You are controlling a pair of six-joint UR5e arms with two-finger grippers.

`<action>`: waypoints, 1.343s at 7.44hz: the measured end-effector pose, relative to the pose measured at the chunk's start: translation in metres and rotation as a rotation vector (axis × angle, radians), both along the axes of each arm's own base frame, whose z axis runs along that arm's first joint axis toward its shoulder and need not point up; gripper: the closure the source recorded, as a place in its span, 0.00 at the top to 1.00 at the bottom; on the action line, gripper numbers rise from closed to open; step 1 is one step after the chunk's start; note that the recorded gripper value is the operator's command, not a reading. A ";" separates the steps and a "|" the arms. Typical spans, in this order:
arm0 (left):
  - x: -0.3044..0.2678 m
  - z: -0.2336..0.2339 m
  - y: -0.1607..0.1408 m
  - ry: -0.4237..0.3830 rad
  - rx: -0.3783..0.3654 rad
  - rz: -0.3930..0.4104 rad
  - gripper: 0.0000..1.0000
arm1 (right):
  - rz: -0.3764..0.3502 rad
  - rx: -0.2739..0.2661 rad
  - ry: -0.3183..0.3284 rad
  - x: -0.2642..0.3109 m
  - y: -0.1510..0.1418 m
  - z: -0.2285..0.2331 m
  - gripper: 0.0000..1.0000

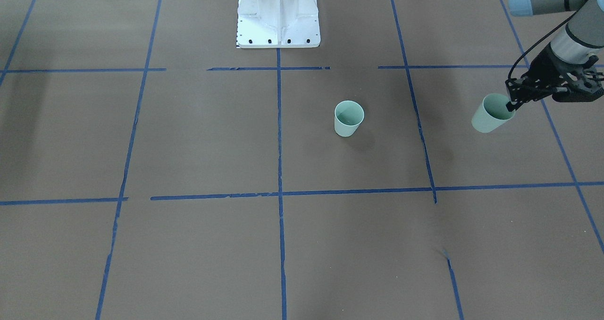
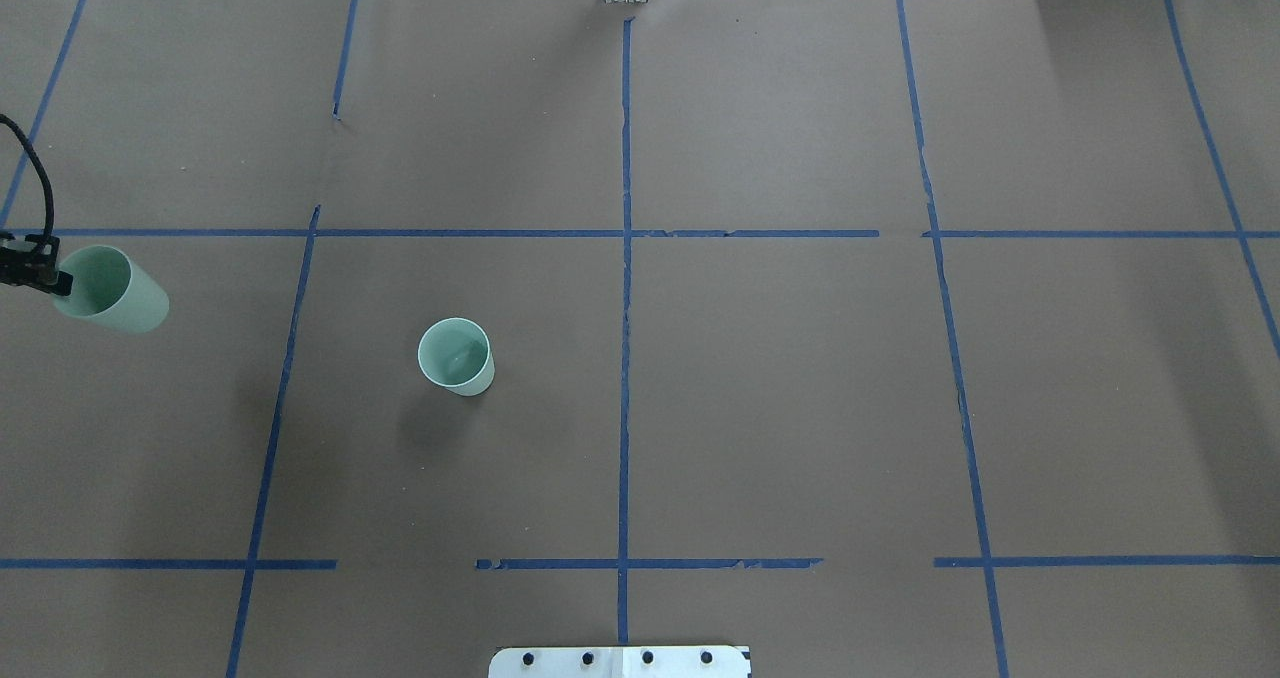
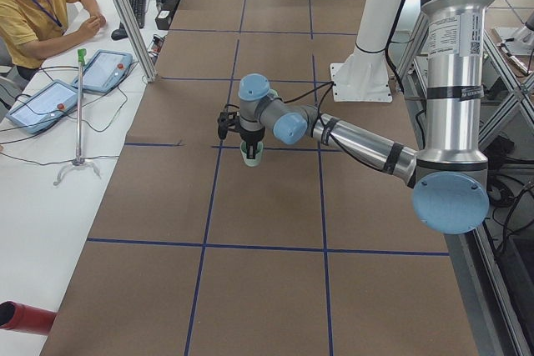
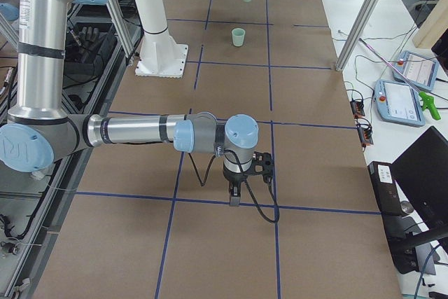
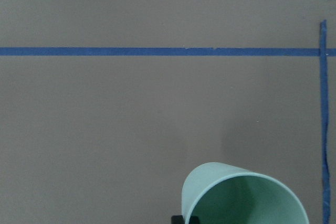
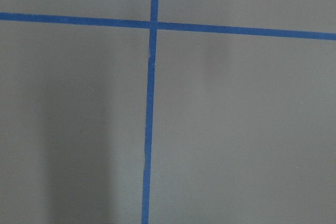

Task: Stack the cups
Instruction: 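Carry the held cup with the left gripper over the other green cup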

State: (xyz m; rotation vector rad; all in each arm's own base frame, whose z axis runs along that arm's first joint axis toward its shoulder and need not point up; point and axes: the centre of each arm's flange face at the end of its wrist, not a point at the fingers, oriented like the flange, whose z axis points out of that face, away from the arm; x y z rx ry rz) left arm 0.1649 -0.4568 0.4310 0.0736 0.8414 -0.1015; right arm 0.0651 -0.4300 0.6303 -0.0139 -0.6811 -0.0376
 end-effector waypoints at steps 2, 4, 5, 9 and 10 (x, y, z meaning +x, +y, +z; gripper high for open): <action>0.040 -0.091 -0.014 0.061 -0.098 -0.087 0.00 | 0.001 0.000 0.000 0.000 0.000 0.000 1.00; 0.117 -0.154 0.000 0.129 -0.210 -0.102 0.00 | 0.001 0.000 0.000 0.000 0.000 0.000 1.00; 0.152 -0.172 0.009 0.141 -0.259 -0.103 0.00 | 0.001 0.000 0.000 0.000 0.000 0.000 1.00; 0.211 -0.184 0.025 0.115 -0.317 -0.139 0.00 | 0.000 0.000 0.000 0.000 0.000 0.000 1.00; 0.216 -0.181 0.026 0.105 -0.319 -0.144 0.00 | 0.000 0.000 0.000 0.000 0.000 0.000 1.00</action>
